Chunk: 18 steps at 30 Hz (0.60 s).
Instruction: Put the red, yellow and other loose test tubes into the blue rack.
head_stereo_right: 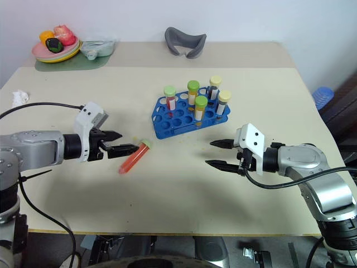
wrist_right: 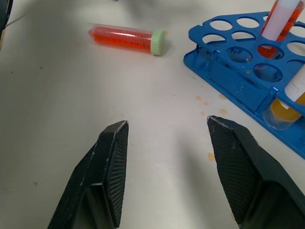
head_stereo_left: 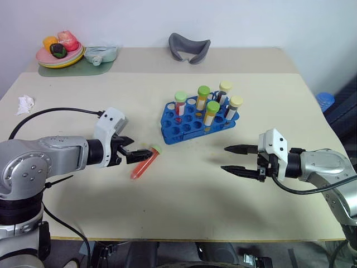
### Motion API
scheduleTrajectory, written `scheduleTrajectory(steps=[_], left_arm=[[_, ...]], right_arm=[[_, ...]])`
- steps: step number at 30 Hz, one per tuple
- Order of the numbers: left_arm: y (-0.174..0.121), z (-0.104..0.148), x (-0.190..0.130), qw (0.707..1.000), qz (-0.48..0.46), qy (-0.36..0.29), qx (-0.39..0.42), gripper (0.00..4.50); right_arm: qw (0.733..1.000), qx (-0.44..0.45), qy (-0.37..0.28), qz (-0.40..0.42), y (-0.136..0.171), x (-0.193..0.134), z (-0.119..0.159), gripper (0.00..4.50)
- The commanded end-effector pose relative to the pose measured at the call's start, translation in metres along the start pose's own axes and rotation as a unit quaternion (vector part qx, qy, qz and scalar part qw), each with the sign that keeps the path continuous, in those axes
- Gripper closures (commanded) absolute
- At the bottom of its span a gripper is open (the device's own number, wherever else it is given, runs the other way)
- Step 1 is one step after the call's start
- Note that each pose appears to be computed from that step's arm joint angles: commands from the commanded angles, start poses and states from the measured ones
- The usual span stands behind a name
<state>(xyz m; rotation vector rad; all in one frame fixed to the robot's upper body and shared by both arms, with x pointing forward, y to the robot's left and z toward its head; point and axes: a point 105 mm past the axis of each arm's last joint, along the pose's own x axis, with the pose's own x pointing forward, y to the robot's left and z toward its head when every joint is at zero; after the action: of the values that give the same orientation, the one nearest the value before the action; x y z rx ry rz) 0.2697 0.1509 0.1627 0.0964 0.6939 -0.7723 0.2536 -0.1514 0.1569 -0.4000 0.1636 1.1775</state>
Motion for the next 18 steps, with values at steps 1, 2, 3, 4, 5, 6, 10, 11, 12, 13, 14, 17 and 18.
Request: scheduleTrajectory(steps=[1, 2, 3, 4, 5, 6, 10, 11, 12, 13, 14, 17, 18], left_arm=[[-0.001, -0.004, -0.002, 0.999, -0.004, 0.043, 0.008, 0.0], [0.002, -0.006, 0.0, 0.998, 0.004, 0.056, 0.005, 0.0], [0.005, -0.008, 0.003, 0.998, 0.014, 0.067, 0.003, 0.0], [0.009, -0.009, 0.003, 0.997, 0.023, 0.074, -0.001, 0.0], [0.014, -0.011, 0.007, 0.996, 0.04, 0.085, -0.003, 0.0], [0.017, -0.013, 0.011, 0.994, 0.054, 0.092, -0.005, 0.0], [0.029, -0.012, 0.026, 0.99, 0.088, 0.107, -0.025, 0.0], [0.031, -0.01, 0.03, 0.989, 0.094, 0.106, -0.031, 0.0], [0.032, -0.008, 0.034, 0.989, 0.099, 0.106, -0.034, 0.0], [0.033, -0.006, 0.037, 0.988, 0.102, 0.106, -0.035, 0.0], [0.033, -0.003, 0.04, 0.988, 0.104, 0.106, -0.036, 0.0], [0.034, 0.003, 0.045, 0.988, 0.11, 0.109, -0.031, 0.0], [0.034, 0.005, 0.047, 0.987, 0.112, 0.111, -0.027, 0.0]], right_arm=[[1.0, -0.025, -0.017, -0.003, -0.004, 0.002, 0.012, 1.85], [0.999, -0.027, -0.019, -0.004, -0.005, 0.003, 0.013, 1.85], [0.999, -0.028, -0.021, -0.005, -0.006, 0.004, 0.013, 1.85], [0.999, -0.029, -0.023, -0.004, -0.006, 0.006, 0.014, 1.85], [0.999, -0.029, -0.024, -0.004, -0.005, 0.007, 0.015, 1.85], [0.999, -0.029, -0.026, -0.004, -0.005, 0.007, 0.015, 1.85], [0.999, -0.027, -0.029, -0.006, -0.003, 0.008, 0.016, 1.85], [0.999, -0.026, -0.029, -0.007, -0.002, 0.007, 0.016, 1.85], [0.999, -0.025, -0.027, -0.007, 0.0, 0.007, 0.015, 1.85], [0.999, -0.025, -0.026, -0.007, 0.001, 0.006, 0.014, 1.85], [0.999, -0.023, -0.025, -0.006, 0.003, 0.005, 0.014, 1.85], [1.0, -0.017, -0.024, -0.003, 0.009, 0.004, 0.013, 1.85], [1.0, -0.016, -0.022, -0.001, 0.012, 0.003, 0.012, 1.85]])
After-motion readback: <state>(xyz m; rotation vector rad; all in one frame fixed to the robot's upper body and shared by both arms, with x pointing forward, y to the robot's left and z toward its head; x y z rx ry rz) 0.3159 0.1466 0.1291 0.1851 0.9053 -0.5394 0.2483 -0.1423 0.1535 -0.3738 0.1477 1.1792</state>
